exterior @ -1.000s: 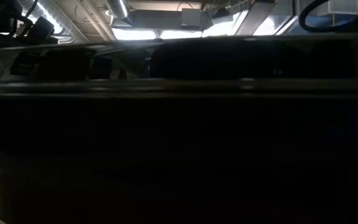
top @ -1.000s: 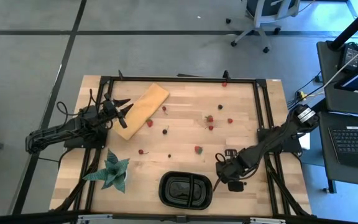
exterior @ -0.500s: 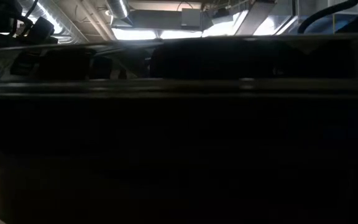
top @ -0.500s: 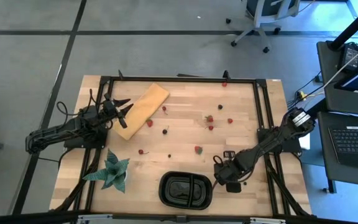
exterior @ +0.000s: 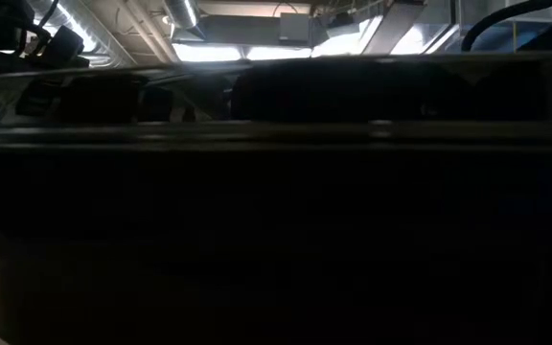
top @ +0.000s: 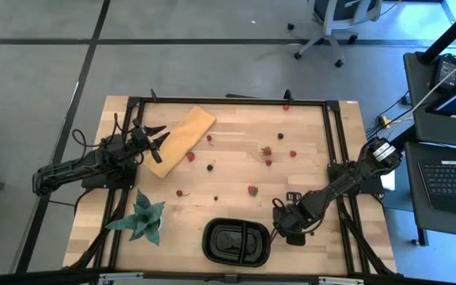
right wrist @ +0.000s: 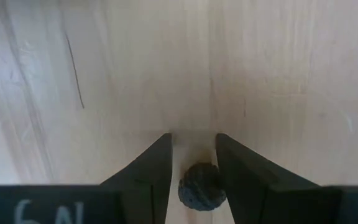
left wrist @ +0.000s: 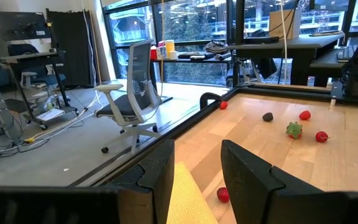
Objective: Pick and placing Produce into tupperware
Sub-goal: Put the bottom blackberry into the black container
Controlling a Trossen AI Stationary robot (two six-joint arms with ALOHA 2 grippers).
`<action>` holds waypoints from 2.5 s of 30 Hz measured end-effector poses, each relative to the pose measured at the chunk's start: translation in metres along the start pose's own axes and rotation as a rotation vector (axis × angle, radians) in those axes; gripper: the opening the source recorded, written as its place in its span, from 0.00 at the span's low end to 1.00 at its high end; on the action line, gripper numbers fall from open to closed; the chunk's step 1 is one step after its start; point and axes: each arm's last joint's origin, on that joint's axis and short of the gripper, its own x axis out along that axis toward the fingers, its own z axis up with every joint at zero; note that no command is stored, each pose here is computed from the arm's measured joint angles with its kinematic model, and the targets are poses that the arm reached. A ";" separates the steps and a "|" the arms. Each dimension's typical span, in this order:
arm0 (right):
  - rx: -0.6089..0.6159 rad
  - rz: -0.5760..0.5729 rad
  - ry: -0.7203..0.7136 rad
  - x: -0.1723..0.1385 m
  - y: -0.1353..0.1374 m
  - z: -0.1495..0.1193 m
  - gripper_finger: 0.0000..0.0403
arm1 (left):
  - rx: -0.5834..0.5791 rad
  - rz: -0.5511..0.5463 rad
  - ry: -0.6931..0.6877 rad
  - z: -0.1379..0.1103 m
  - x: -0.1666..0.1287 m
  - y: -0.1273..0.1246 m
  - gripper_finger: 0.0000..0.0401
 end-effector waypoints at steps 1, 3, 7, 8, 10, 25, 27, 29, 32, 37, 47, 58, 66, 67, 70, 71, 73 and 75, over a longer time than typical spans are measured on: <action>0.000 0.000 0.000 0.000 0.000 0.000 0.32 | 0.000 0.000 0.000 0.000 0.000 0.000 0.31; -0.001 0.001 0.000 0.000 0.000 0.000 0.32 | 0.000 0.000 0.001 0.000 0.000 0.000 0.31; -0.003 -0.004 -0.004 0.000 0.000 0.000 0.32 | 0.000 0.000 0.000 0.000 0.000 0.000 0.31; -0.003 -0.004 -0.004 0.000 0.000 0.000 0.32 | 0.000 0.000 0.000 0.000 0.000 0.000 0.31; -0.003 -0.004 -0.005 0.000 0.000 0.000 0.32 | 0.000 0.000 0.000 0.000 0.000 0.000 0.31; -0.002 0.001 -0.044 0.001 0.002 0.002 0.61 | -0.003 0.000 0.000 0.000 0.000 0.000 0.31; -0.013 0.006 -0.044 -0.001 0.003 0.003 0.66 | -0.003 0.000 0.000 0.000 0.000 0.000 0.31; -0.063 -0.004 -0.059 -0.003 0.005 0.006 0.70 | -0.003 0.000 0.001 0.000 0.000 0.000 0.31; -0.139 -0.009 -0.107 -0.009 0.009 0.014 0.71 | -0.004 0.000 0.000 0.000 0.000 0.000 0.31; -0.138 0.029 -0.133 -0.013 0.014 0.018 0.72 | -0.004 0.000 0.000 0.000 0.000 0.000 0.31; -0.084 -0.084 -0.016 -0.013 0.005 0.005 0.72 | -0.004 0.000 0.000 0.000 0.000 0.000 0.31; -0.085 -0.121 0.030 -0.007 0.010 -0.014 0.72 | -0.004 0.000 0.000 0.000 0.000 0.000 0.31; -0.010 -0.106 0.026 0.000 0.006 -0.017 0.71 | -0.004 0.000 0.000 0.000 0.000 0.000 0.31; -0.010 -0.105 0.025 0.000 0.006 -0.017 0.70 | -0.004 0.000 0.001 0.000 0.000 0.000 0.31; -0.010 -0.101 0.025 0.000 0.006 -0.017 0.66 | -0.004 0.000 0.001 0.000 0.000 0.000 0.31; -0.011 -0.100 0.024 0.000 0.007 -0.017 0.64 | -0.004 0.000 0.001 0.000 0.000 0.000 0.31; -0.012 -0.097 0.023 0.000 0.007 -0.017 0.59 | -0.004 0.000 0.000 0.000 0.000 0.000 0.31; -0.012 -0.094 0.024 0.000 0.007 -0.017 0.54 | -0.004 0.000 0.001 0.000 0.000 0.000 0.31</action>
